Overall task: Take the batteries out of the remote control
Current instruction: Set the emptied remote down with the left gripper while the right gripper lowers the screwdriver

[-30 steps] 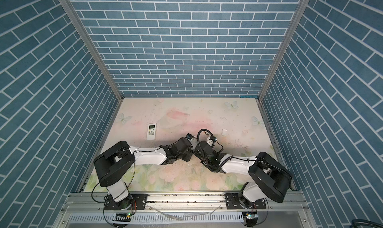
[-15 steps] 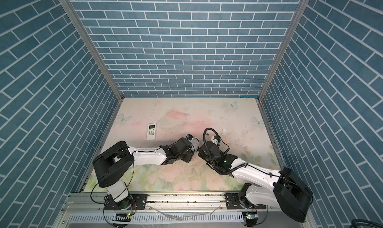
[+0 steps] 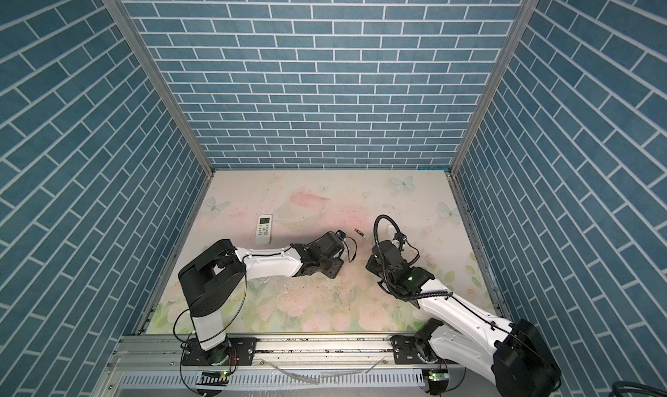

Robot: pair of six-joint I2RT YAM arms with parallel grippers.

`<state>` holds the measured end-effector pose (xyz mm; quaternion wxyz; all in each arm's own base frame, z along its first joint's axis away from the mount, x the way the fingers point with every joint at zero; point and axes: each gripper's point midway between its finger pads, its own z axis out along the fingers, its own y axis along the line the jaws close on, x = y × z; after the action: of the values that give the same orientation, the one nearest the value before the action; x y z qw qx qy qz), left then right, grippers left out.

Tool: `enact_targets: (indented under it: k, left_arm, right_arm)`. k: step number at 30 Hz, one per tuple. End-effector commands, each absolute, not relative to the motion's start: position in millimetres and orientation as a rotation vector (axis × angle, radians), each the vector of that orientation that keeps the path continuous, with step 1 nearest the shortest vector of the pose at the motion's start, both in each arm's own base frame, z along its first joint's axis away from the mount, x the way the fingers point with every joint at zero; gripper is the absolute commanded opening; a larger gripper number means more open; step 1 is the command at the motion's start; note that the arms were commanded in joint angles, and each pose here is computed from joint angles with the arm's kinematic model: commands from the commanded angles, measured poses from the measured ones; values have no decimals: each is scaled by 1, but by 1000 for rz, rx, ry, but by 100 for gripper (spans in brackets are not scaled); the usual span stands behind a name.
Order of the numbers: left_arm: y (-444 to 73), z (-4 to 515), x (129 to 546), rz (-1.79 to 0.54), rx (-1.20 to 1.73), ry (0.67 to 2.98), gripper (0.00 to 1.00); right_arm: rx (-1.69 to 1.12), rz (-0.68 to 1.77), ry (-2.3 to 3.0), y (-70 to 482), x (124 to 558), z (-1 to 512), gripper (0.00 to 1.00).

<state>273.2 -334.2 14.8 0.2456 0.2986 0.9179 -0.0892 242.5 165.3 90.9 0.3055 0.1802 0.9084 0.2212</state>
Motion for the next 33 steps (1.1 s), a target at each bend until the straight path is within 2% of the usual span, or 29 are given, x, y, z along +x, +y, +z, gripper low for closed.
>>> enact_targets:
  k: [1,12,19,22,26,33]
  left_arm:
    - [-280,-50,222,-81,963,2811,65]
    - [-294,-38,252,-133,886,2792,67]
    - [-291,-7,264,-189,766,2767,71]
    - [-288,7,264,-208,731,2758,72]
    - [-287,25,264,-248,691,2731,72]
    - [-281,46,262,-309,628,2716,73]
  right_arm:
    - [392,528,2395,162,258,84,0]
    - [252,546,2476,188,310,59,0]
    - [211,517,2539,195,318,44,0]
    - [204,490,2576,192,314,40,7]
    - [207,452,2607,185,306,34,9]
    - [188,353,2671,172,293,28,21]
